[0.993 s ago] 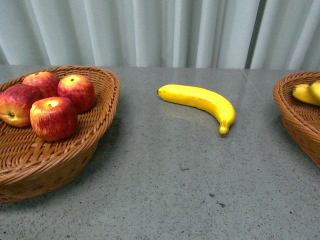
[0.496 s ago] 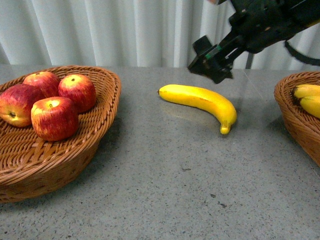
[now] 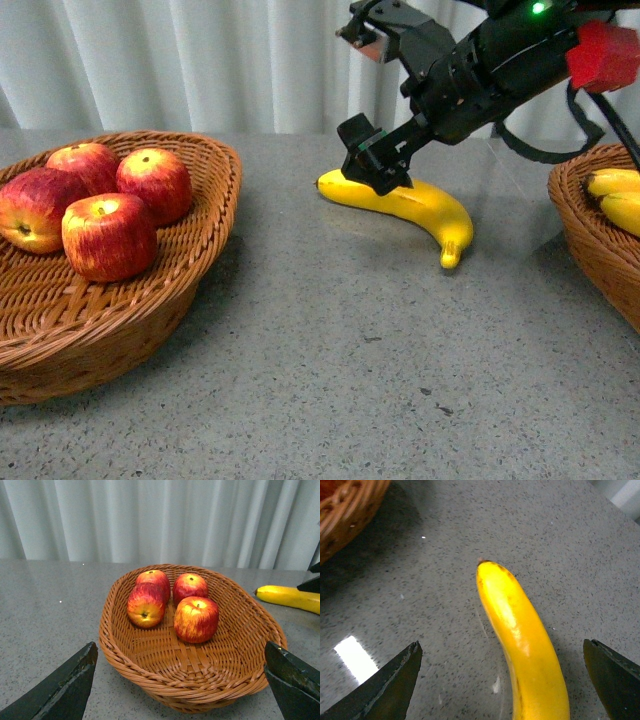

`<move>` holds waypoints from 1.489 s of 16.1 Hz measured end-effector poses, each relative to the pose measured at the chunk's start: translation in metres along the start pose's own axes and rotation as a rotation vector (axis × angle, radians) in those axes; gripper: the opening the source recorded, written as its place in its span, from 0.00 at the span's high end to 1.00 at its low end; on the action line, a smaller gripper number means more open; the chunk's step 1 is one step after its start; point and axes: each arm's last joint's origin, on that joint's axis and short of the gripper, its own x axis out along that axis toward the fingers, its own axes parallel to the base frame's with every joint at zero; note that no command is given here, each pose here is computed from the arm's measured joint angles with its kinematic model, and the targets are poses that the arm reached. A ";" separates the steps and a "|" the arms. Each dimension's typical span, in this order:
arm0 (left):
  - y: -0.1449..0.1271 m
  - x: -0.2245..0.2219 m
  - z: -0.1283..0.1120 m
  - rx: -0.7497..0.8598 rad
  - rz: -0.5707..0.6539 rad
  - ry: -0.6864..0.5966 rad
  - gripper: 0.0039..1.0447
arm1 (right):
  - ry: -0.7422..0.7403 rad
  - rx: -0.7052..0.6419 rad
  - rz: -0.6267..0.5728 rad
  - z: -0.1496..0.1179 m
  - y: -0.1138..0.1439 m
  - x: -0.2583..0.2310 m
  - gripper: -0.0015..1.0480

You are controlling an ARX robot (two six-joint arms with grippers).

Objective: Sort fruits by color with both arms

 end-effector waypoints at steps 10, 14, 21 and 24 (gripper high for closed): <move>0.000 0.000 0.000 0.000 0.000 0.000 0.06 | 0.201 0.094 -0.072 -0.018 -0.004 0.048 0.43; 0.000 0.000 0.000 0.000 0.000 0.000 0.06 | 0.033 0.172 -0.135 -0.007 -0.033 0.016 0.68; 0.000 0.000 0.000 0.000 0.000 0.000 0.06 | 0.133 0.291 -0.468 -0.130 -0.104 -0.146 0.68; 0.000 0.000 0.000 0.000 0.000 0.000 0.06 | 0.127 0.296 -0.501 -0.140 -0.106 -0.167 0.61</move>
